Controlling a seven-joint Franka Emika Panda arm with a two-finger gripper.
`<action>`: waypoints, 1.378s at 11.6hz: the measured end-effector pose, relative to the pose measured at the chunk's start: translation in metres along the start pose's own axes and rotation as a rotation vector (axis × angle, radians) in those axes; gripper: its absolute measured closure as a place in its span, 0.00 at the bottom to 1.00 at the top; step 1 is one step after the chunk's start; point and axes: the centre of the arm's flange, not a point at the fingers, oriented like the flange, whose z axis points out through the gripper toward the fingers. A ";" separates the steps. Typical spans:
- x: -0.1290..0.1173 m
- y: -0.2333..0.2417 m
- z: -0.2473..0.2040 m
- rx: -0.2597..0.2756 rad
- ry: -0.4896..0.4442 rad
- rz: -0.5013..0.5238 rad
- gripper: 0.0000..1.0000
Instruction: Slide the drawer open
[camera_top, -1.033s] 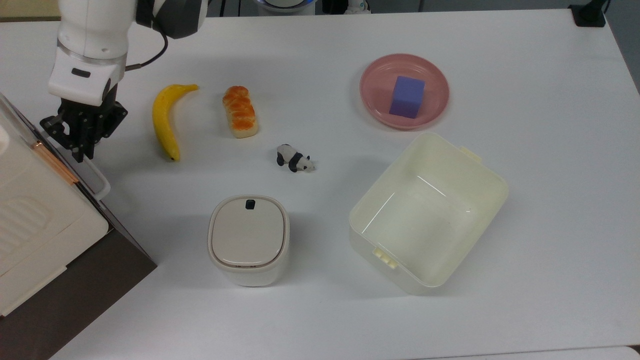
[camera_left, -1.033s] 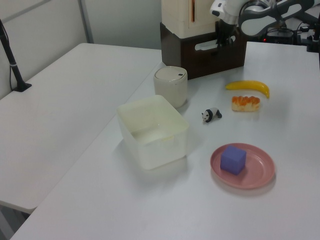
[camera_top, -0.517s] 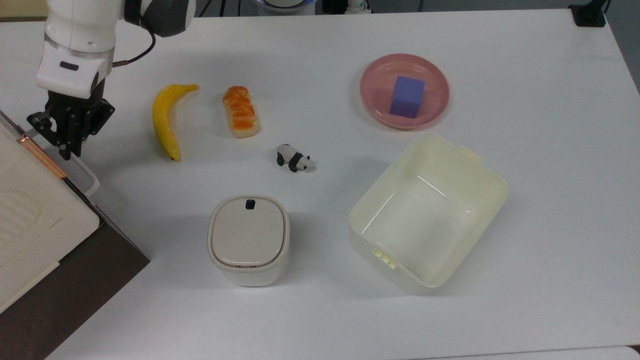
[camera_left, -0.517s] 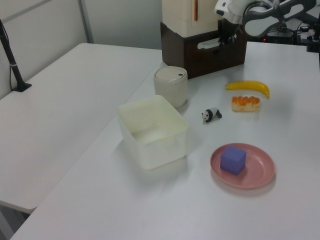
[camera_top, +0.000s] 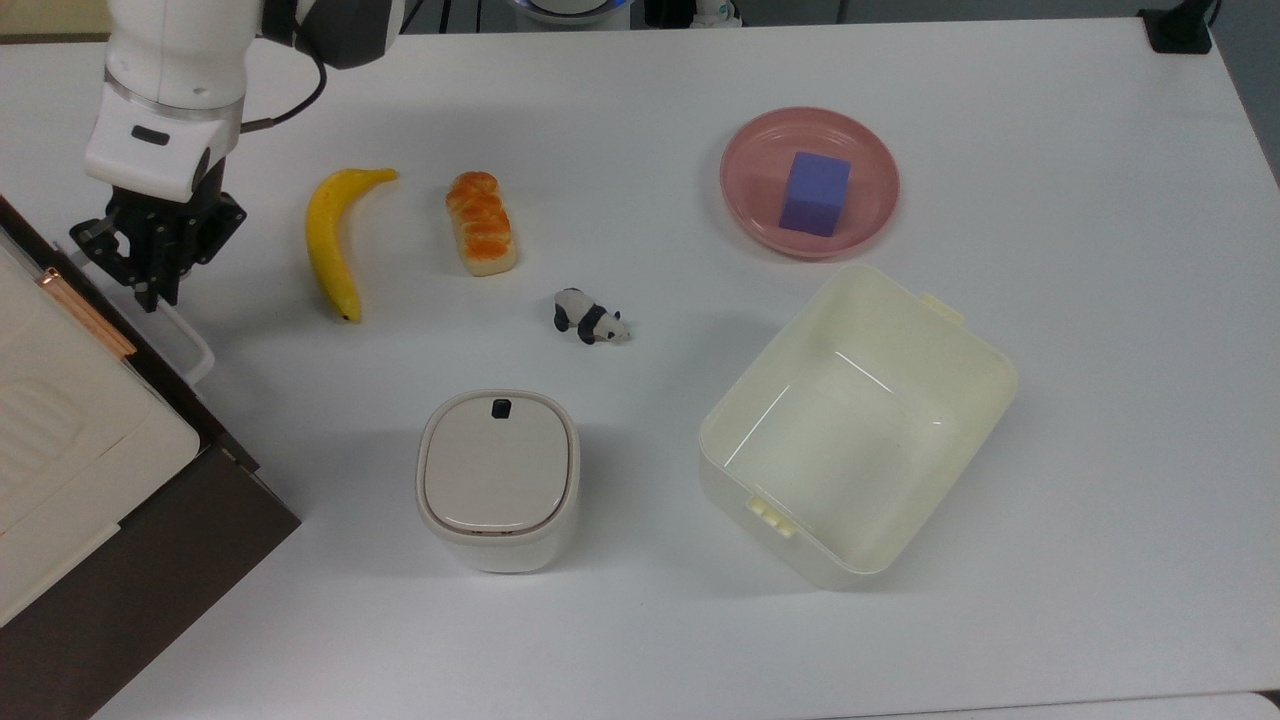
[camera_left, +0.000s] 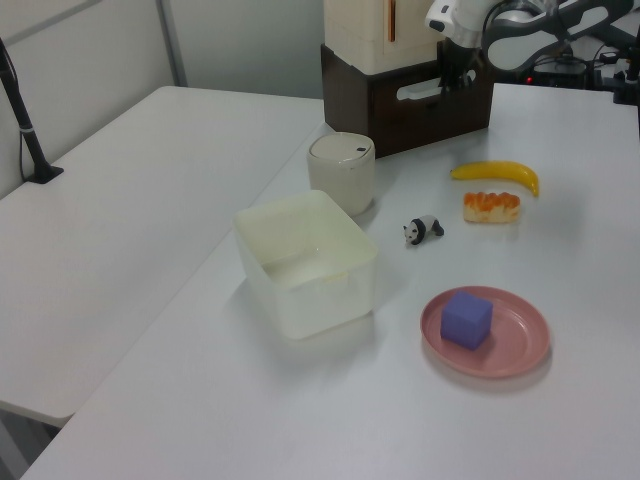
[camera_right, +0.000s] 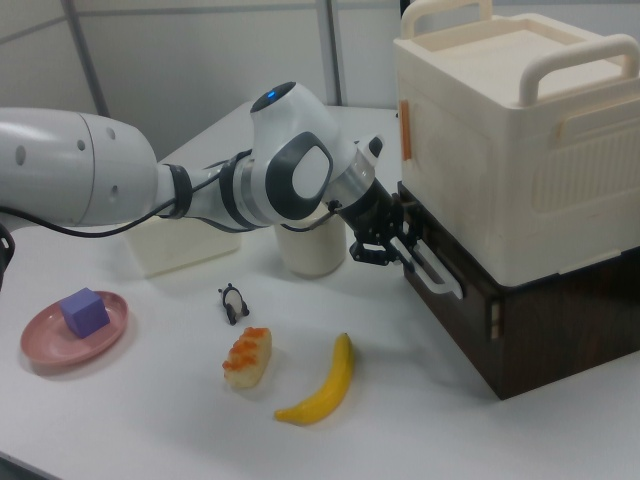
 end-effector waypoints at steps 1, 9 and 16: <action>0.002 -0.002 -0.003 0.014 -0.013 0.001 0.87; 0.028 -0.039 -0.047 0.162 -0.078 0.022 0.86; 0.051 -0.055 -0.070 0.214 -0.048 0.046 0.56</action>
